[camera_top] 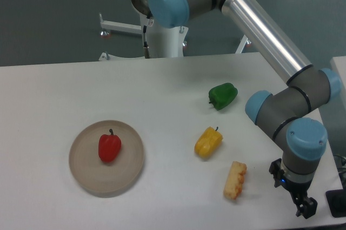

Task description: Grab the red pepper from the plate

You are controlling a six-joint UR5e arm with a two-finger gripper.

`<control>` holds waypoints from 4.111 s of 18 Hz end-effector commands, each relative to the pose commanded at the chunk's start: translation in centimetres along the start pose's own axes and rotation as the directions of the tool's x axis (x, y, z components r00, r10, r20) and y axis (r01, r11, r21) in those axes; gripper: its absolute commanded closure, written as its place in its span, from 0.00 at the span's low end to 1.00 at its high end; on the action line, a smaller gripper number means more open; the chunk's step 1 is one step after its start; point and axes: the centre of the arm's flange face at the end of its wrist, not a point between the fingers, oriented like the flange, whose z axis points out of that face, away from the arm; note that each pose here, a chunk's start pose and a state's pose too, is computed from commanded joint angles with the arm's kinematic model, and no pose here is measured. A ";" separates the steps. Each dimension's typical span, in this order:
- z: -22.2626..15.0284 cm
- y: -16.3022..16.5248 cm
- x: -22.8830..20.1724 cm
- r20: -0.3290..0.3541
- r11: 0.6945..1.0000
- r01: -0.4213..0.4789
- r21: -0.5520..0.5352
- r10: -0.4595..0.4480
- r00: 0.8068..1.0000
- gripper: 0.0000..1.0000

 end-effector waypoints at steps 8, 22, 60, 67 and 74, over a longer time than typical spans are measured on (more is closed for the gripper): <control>-0.6 -1.9 0.3 -0.003 1.000 0.001 0.001 -0.001 1.000 0.00; -16.1 -12.8 11.4 -0.213 0.874 0.477 0.089 -0.451 0.867 0.00; -8.9 -33.5 31.1 -0.331 0.616 0.787 -0.025 -0.748 0.575 0.00; -7.3 -34.2 31.5 -0.311 0.628 0.777 -0.035 -0.746 0.589 0.00; -6.8 -34.5 31.8 -0.295 0.637 0.770 -0.038 -0.743 0.601 0.01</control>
